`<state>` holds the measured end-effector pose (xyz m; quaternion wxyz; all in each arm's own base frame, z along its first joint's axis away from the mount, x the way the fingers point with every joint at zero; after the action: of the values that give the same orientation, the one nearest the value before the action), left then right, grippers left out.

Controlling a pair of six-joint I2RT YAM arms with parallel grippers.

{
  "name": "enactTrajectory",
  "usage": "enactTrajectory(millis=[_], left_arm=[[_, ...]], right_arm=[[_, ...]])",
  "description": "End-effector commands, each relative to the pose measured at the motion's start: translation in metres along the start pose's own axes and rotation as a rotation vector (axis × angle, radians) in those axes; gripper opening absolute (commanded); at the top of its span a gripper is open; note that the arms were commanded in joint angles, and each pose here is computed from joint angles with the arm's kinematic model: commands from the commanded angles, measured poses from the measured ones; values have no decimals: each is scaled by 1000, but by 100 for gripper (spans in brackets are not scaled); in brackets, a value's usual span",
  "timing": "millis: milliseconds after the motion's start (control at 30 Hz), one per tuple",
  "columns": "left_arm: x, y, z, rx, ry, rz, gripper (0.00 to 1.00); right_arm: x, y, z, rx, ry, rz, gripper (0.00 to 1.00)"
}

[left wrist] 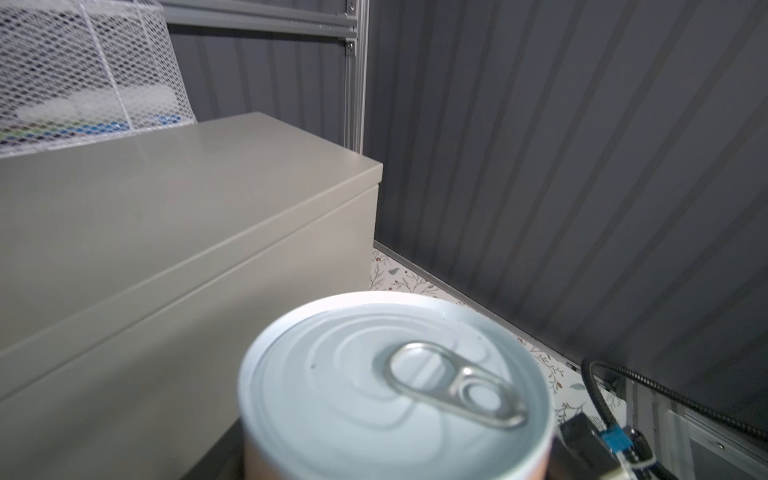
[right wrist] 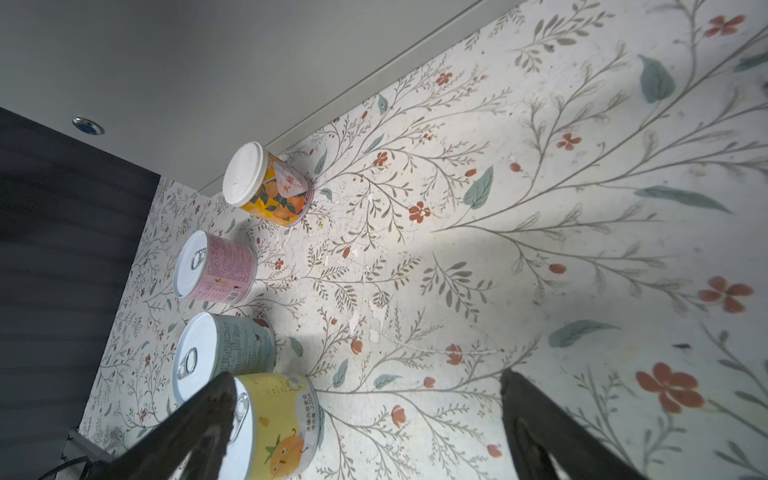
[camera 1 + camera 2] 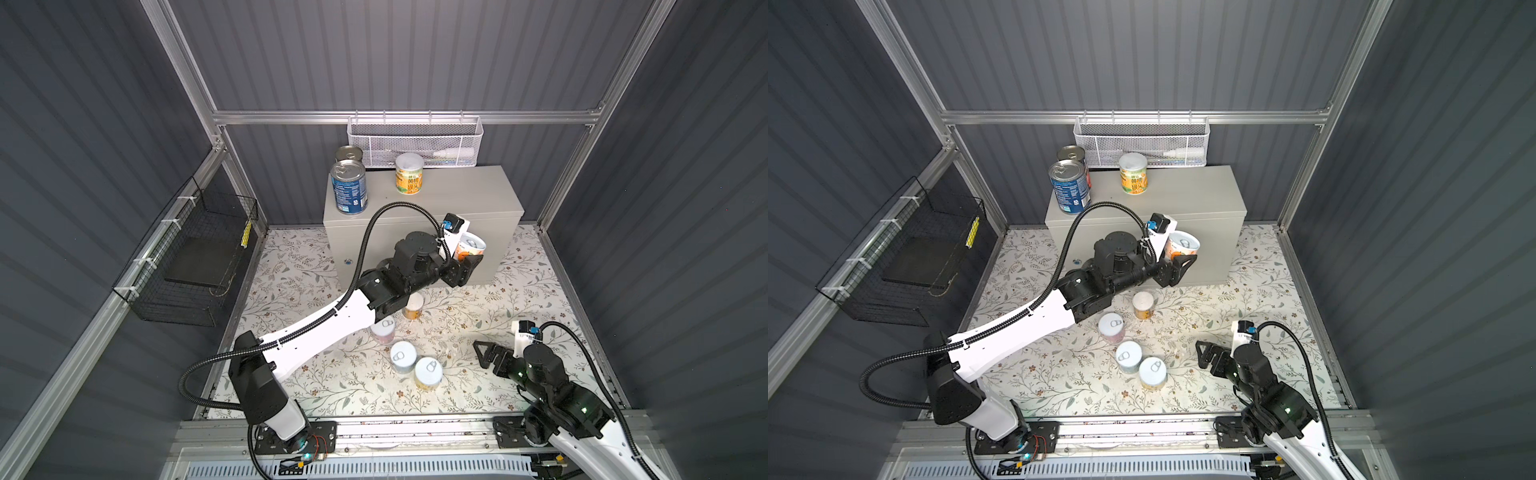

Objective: Place and organize the canned foods onto the counter
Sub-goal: 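Raise the salmon can with the left gripper up toward the cabinet top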

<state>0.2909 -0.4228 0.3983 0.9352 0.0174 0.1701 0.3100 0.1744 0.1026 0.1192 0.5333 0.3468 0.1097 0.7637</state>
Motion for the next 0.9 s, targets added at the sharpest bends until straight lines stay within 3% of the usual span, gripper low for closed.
enactTrajectory(millis=[0,167,500,867], left_arm=[[-1,8,64,-180,-53,56,59],[30,9,97,-296,-59,224,59],[104,8,142,-410,-28,381,60],[163,15,147,-440,25,517,60]], right_arm=[[17,-3,6,-23,5,91,99],[21,-3,9,-31,14,111,99],[25,-3,1,-20,1,162,99],[30,-12,-7,-18,-57,221,99]])
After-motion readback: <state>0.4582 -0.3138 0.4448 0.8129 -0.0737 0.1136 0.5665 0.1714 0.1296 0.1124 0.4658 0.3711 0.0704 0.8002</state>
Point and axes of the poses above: each gripper's point midway between its finger pads, its own y axis back along the fingers, its own x axis along the line the jaws close on, z = x × y, the point moved 1 cm from there along y, back along the fingers, and after that the axes turned 13 degrees about y, right-handed, at the moved point
